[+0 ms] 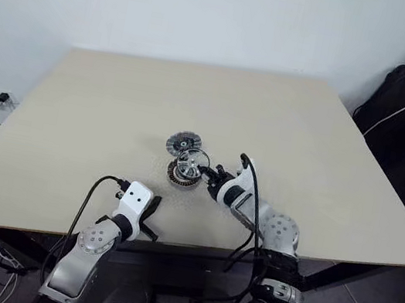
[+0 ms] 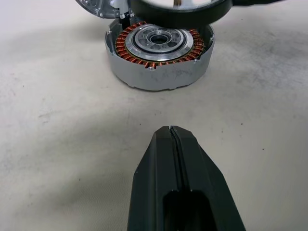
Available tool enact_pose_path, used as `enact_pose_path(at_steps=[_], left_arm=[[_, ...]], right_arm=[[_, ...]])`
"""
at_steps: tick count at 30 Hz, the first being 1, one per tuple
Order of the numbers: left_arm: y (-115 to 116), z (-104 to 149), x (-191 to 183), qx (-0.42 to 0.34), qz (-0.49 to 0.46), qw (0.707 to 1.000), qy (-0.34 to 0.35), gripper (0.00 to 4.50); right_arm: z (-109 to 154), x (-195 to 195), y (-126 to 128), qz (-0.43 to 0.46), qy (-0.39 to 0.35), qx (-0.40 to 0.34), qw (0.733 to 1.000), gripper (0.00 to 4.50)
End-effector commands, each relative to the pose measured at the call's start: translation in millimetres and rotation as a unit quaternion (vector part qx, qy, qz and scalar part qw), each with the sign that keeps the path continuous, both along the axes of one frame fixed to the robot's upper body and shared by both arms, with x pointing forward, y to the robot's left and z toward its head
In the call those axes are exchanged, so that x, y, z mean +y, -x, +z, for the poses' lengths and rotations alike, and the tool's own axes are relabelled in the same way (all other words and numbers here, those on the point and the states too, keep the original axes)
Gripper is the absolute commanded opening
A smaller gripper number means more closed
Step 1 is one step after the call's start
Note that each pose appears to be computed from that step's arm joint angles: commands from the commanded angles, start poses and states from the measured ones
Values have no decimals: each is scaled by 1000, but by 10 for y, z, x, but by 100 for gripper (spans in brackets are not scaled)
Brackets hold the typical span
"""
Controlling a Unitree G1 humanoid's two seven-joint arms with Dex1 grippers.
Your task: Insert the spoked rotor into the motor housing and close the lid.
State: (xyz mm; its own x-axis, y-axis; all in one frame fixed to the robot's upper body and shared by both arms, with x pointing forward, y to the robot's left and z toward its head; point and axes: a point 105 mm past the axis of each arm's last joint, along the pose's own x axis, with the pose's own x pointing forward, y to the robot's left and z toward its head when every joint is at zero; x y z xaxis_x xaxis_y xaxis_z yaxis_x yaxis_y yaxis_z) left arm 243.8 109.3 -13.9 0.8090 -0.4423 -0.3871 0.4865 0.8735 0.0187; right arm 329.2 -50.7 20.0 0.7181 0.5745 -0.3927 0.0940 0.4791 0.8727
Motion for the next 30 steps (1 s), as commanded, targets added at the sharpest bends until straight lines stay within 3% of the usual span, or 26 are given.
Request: enact_pose_path(at_steps=[1,28,30], left_arm=[[-53,182,-21,-37,1,999,9,0],[-61,180,-7,-36,7,999,10,0],[-59,177,-11,-35,6,999,11,0]], right_arm=[[224,298,-66,19,-47,-30,998,40],[-20,361,-58,27,-40,10,999,40],[-29,349,-57,25,-38,11,999,116]])
